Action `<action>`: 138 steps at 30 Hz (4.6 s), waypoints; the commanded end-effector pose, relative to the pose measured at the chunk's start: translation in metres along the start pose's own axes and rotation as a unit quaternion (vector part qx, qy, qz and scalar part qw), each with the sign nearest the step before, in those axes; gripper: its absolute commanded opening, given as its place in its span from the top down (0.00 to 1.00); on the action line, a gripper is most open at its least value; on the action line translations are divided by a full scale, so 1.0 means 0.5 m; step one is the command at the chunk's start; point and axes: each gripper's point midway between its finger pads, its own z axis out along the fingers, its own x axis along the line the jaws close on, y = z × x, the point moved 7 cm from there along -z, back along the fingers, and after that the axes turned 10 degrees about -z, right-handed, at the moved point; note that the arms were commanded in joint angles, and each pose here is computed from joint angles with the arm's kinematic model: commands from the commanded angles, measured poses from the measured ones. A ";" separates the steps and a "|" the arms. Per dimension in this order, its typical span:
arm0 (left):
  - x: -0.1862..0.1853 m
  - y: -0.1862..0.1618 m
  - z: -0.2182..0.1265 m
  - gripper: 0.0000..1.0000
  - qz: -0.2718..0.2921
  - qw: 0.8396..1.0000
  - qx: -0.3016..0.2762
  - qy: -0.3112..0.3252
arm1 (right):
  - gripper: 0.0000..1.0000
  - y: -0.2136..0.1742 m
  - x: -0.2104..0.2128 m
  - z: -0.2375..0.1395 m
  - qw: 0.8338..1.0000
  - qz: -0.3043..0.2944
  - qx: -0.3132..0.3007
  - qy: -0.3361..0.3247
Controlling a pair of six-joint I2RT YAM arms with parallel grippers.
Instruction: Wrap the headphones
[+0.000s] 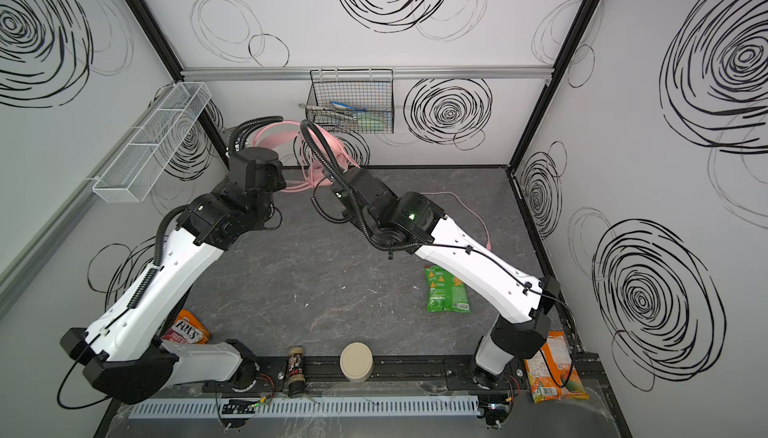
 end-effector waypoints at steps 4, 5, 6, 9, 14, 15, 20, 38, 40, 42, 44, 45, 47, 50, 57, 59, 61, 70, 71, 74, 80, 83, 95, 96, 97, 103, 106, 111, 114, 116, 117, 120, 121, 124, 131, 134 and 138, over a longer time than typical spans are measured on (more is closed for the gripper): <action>-0.019 0.065 -0.017 1.00 -0.108 0.992 -0.059 -0.031 | 0.87 0.004 -0.035 -0.029 0.993 0.074 -0.077 0.049; -0.020 0.066 -0.021 1.00 -0.108 0.992 -0.062 -0.035 | 0.87 0.004 -0.040 -0.035 0.991 0.086 -0.092 0.054; -0.020 0.069 -0.024 1.00 -0.109 0.991 -0.066 -0.038 | 0.87 0.000 -0.047 -0.040 0.987 0.100 -0.108 0.060; -0.015 0.081 -0.033 1.00 -0.112 0.990 -0.077 -0.047 | 0.83 -0.020 -0.074 -0.063 0.968 0.158 -0.174 0.085; -0.006 0.102 -0.051 1.00 -0.130 0.986 -0.084 -0.065 | 0.58 -0.108 -0.092 -0.128 0.912 0.220 -0.331 0.096; -0.005 0.105 -0.055 1.00 -0.135 0.985 -0.084 -0.071 | 0.54 -0.122 -0.093 -0.133 0.906 0.228 -0.344 0.094; -0.001 0.122 -0.074 1.00 -0.150 0.982 -0.068 -0.096 | 0.41 -0.193 -0.090 -0.093 0.889 0.260 -0.355 0.123; -0.039 0.132 -0.100 1.00 -0.186 0.963 0.057 -0.188 | 0.22 -0.190 -0.078 0.102 0.863 0.256 -0.383 0.207; -0.041 0.131 -0.101 1.00 -0.188 0.961 0.062 -0.192 | 0.22 -0.179 -0.073 0.109 0.862 0.250 -0.386 0.213; -0.045 0.128 -0.100 1.00 -0.189 0.960 0.068 -0.196 | 0.22 -0.168 -0.069 0.118 0.860 0.245 -0.390 0.219; -0.047 0.123 -0.099 1.00 -0.191 0.959 0.074 -0.198 | 0.22 -0.154 -0.064 0.122 0.859 0.237 -0.394 0.225; -0.048 0.121 -0.098 1.00 -0.190 0.958 0.077 -0.200 | 0.22 -0.149 -0.059 0.124 0.858 0.233 -0.396 0.229; -0.050 0.117 -0.095 1.00 -0.189 0.958 0.082 -0.200 | 0.23 -0.139 -0.053 0.125 0.854 0.225 -0.405 0.236; -0.052 0.113 -0.091 1.00 -0.191 0.957 0.089 -0.200 | 0.25 -0.124 -0.044 0.138 0.854 0.222 -0.403 0.243; -0.041 0.114 -0.079 1.00 -0.197 0.956 0.094 -0.195 | 0.62 -0.107 -0.061 0.149 0.847 0.239 -0.410 0.237; -0.029 0.113 -0.070 1.00 -0.205 0.955 0.095 -0.191 | 0.76 -0.105 -0.065 0.144 0.847 0.240 -0.412 0.235; -0.015 0.113 -0.062 1.00 -0.213 0.955 0.095 -0.184 | 0.85 -0.105 -0.062 0.135 0.846 0.238 -0.413 0.239; 0.032 0.114 -0.033 1.00 -0.203 0.967 0.069 -0.140 | 1.00 -0.133 -0.064 0.068 0.862 0.228 -0.398 0.217; 0.037 0.117 -0.030 1.00 -0.203 0.967 0.066 -0.137 | 1.00 -0.134 -0.064 0.059 0.863 0.225 -0.397 0.214; 0.046 0.123 -0.021 1.00 -0.207 0.969 0.059 -0.124 | 1.00 -0.129 -0.042 0.035 0.872 0.189 -0.393 0.223; 0.056 0.135 -0.001 1.00 -0.216 0.970 0.049 -0.101 | 1.00 -0.103 0.015 -0.017 0.874 0.129 -0.396 0.249; 0.050 0.136 0.004 1.00 -0.218 0.969 0.050 -0.102 | 1.00 -0.090 0.033 -0.036 0.867 0.117 -0.404 0.267; 0.033 0.112 0.020 1.00 -0.259 0.955 0.082 -0.117 | 1.00 -0.029 0.135 -0.088 0.843 0.023 -0.419 0.336; 0.032 0.105 0.021 1.00 -0.264 0.953 0.088 -0.118 | 1.00 -0.019 0.140 -0.095 0.839 0.016 -0.424 0.341; 0.030 0.098 0.024 1.00 -0.267 0.952 0.093 -0.120 | 1.00 -0.010 0.146 -0.101 0.834 0.012 -0.428 0.347; 0.022 0.092 0.027 1.00 -0.271 0.949 0.100 -0.128 | 1.00 0.015 0.169 -0.111 0.823 -0.003 -0.435 0.366; 0.021 0.087 0.028 1.00 -0.258 0.953 0.099 -0.124 | 1.00 0.032 0.151 -0.123 0.819 0.001 -0.451 0.354; 0.021 0.060 0.031 1.00 -0.239 0.959 0.101 -0.114 | 1.00 0.066 0.130 -0.152 0.801 0.001 -0.477 0.361; 0.026 0.051 0.035 1.00 -0.218 0.967 0.094 -0.095 | 1.00 0.076 0.126 -0.171 0.791 0.004 -0.487 0.369; 0.028 0.047 0.037 1.00 -0.205 0.971 0.089 -0.089 | 1.00 0.079 0.125 -0.178 0.790 0.005 -0.490 0.369; 0.029 0.045 0.038 1.00 -0.200 0.972 0.087 -0.087 | 1.00 0.083 0.122 -0.184 0.788 0.006 -0.494 0.368; 0.033 0.040 0.041 1.00 -0.197 0.973 0.086 -0.084 | 1.00 0.090 0.113 -0.196 0.783 0.006 -0.501 0.369; 0.034 0.039 0.042 1.00 -0.197 0.973 0.085 -0.083 | 1.00 0.093 0.111 -0.200 0.781 0.005 -0.503 0.369; 0.034 0.037 0.042 1.00 -0.193 0.974 0.084 -0.082 | 1.00 0.095 0.109 -0.205 0.782 0.006 -0.504 0.367; 0.038 0.011 0.048 1.00 -0.172 0.978 0.089 -0.080 | 1.00 0.115 0.087 -0.223 0.780 0.016 -0.516 0.353; 0.046 -0.004 0.048 1.00 -0.170 0.978 0.093 -0.077 | 1.00 0.122 0.077 -0.233 0.779 0.020 -0.523 0.345; 0.054 -0.014 0.048 1.00 -0.161 0.980 0.092 -0.072 | 1.00 0.131 0.048 -0.250 0.781 0.034 -0.535 0.320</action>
